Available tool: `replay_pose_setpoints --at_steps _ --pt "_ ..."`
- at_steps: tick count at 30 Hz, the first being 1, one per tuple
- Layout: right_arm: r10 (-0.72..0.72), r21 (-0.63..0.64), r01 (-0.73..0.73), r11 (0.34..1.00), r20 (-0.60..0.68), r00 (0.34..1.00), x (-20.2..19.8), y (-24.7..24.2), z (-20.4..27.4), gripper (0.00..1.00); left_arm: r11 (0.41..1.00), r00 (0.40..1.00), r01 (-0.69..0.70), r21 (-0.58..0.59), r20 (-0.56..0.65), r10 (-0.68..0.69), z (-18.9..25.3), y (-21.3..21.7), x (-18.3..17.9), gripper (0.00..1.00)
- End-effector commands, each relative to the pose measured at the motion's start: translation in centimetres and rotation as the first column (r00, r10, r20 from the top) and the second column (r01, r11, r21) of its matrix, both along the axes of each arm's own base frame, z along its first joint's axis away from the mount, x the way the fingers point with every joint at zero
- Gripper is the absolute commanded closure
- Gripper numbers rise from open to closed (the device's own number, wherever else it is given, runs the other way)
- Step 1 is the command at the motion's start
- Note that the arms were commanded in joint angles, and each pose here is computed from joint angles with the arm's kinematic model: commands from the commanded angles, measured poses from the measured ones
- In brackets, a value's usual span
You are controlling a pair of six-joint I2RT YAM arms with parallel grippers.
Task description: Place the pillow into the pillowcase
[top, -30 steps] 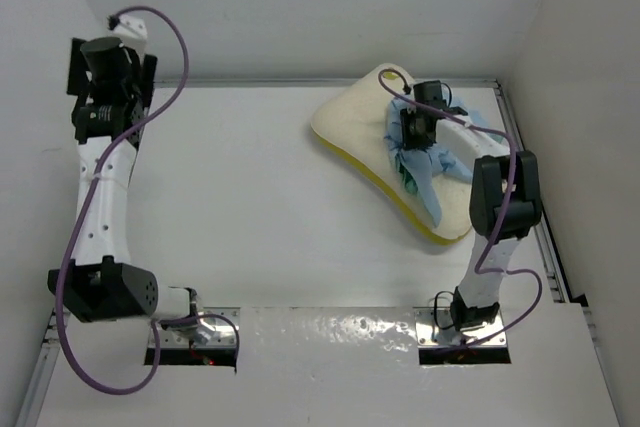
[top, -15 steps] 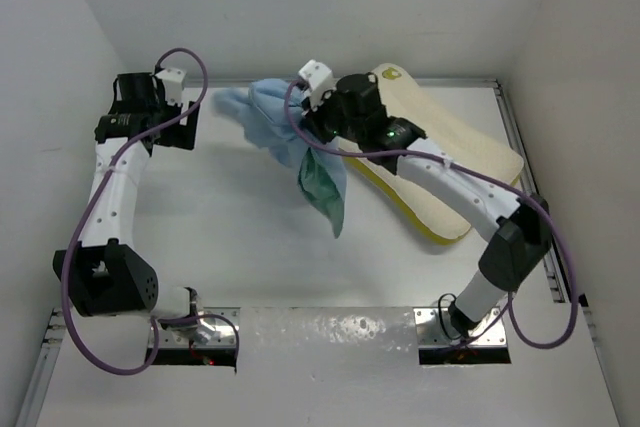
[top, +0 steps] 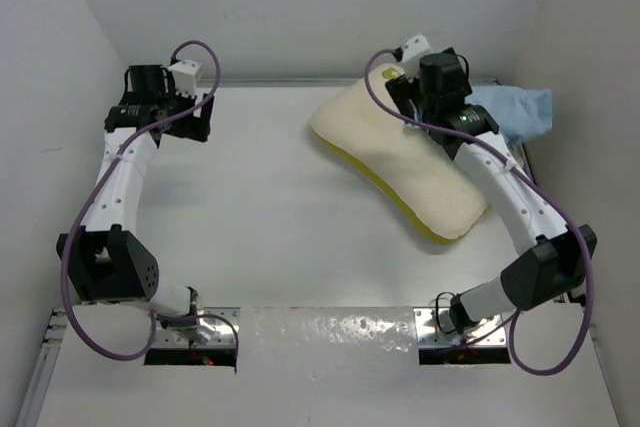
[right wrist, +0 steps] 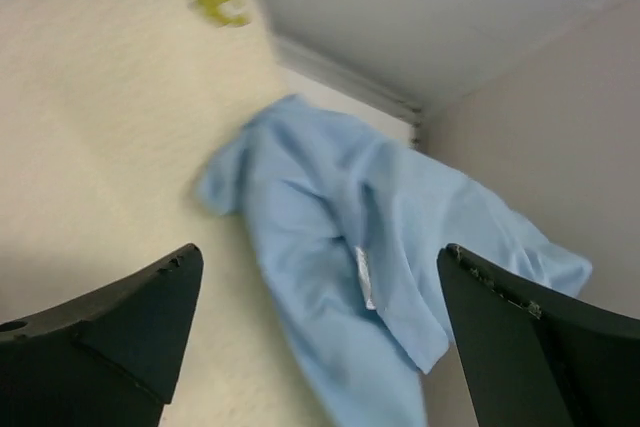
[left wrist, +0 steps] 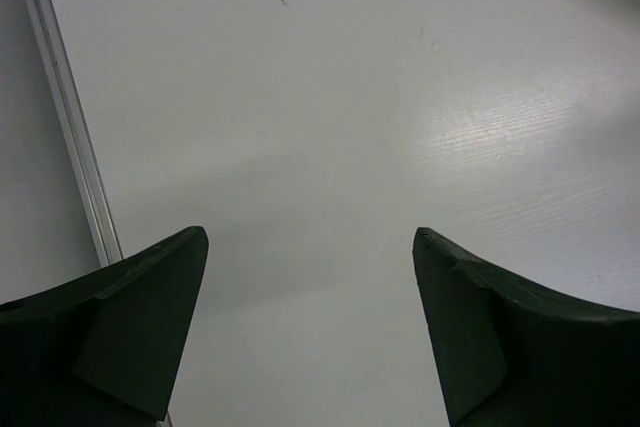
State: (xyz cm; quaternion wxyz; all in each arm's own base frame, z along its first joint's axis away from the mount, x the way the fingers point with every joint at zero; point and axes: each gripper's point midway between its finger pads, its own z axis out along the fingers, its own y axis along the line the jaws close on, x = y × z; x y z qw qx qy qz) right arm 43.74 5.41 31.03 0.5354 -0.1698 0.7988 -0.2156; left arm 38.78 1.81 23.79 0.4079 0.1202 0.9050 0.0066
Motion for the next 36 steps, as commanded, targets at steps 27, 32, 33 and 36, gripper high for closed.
replay_pose_setpoints --at_steps 27,32,33,36 --pt "0.770 0.214 -0.771 0.600 -0.416 0.484 -10.5 36.5 -21.1 1.00 0.990 0.994 -0.108 0.089 -0.018 0.110 0.5 2.1 -2.0 0.18" --pt "0.836 0.289 -0.794 0.534 -0.324 0.444 -14.3 39.6 -16.6 0.01 0.984 0.993 -0.121 0.133 0.011 0.121 1.1 2.9 -1.8 0.15" --pt "0.834 0.281 -0.796 0.537 -0.322 0.449 -14.3 39.1 -16.0 0.01 0.983 0.993 -0.120 0.138 0.008 0.120 1.0 3.0 -1.8 0.15" --pt "0.859 0.281 -0.818 0.502 -0.270 0.434 -15.4 37.4 -12.7 0.01 0.980 0.993 -0.111 0.164 -0.015 0.115 -0.4 3.3 -1.9 0.15"
